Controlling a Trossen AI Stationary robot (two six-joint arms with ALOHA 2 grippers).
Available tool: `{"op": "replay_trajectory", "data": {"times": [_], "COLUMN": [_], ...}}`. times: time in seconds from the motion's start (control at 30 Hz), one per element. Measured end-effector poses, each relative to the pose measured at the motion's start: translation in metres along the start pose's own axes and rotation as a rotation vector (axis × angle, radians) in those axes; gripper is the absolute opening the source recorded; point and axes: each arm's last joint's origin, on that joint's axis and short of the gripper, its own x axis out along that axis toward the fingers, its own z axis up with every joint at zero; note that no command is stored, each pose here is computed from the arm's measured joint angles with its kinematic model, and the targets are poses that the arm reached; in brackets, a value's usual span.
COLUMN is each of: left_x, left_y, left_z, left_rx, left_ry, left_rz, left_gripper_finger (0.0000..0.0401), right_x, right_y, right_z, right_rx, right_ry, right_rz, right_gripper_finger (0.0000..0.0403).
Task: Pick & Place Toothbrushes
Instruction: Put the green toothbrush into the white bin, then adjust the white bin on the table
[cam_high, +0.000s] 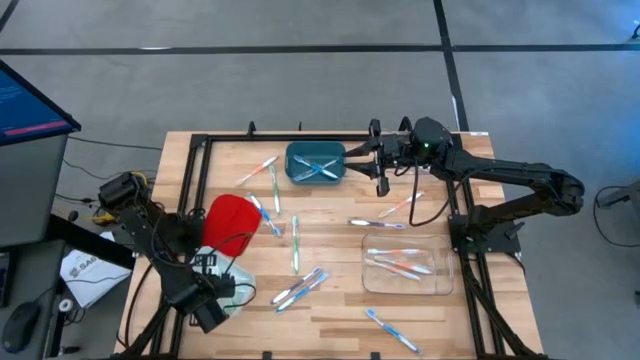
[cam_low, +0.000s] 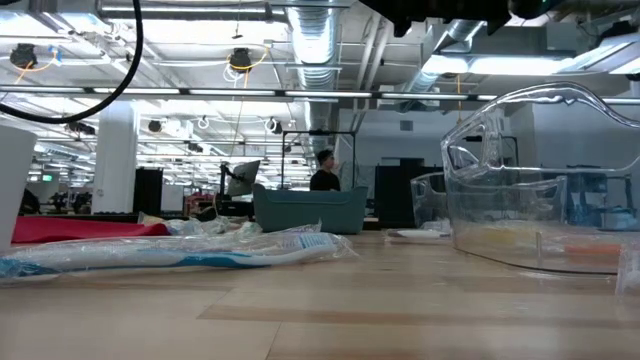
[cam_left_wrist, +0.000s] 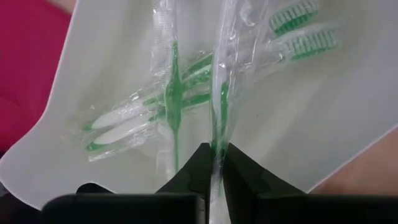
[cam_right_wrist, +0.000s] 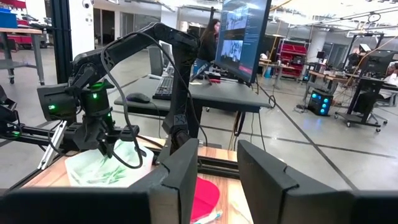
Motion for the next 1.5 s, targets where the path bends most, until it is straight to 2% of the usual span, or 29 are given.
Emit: {"op": "replay_trajectory", "data": {"times": [0.63,0.83,1.23,1.4,1.5], "left_x": [0.005,0.005,0.004,-0.011,-0.025], "left_y": [0.004,0.004,0.006,0.018,0.028], "left_z": [0.008,0.009,0.008,-0.003,-0.007], "left_rx": [-0.091,-0.092,-0.103,-0.182,-0.238], "left_ry": [-0.038,-0.074,-0.055,-0.041,-0.148], "left_rz": [-0.011,0.009,0.017,-0.003,-0.034], "left_gripper_finger": [0.002,0.0046,0.0134,0.0134,0.0124], "right_x": [0.0,0.0,0.0,0.0,0.0], "right_y": [0.0,0.0,0.0,0.0,0.0], "right_z": [-0.001,-0.001,-0.001,-0.001,-0.001], "right_rx": [0.003,0.005,0.007,0.007,0.007], "right_ry": [0.007,0.01,0.013,0.013,0.013], "right_rz": [0.001,0.002,0.002,0.002,0.002], "right_gripper_finger": [0.0108,0.0108,0.0108,0.0108,0.0108]}}
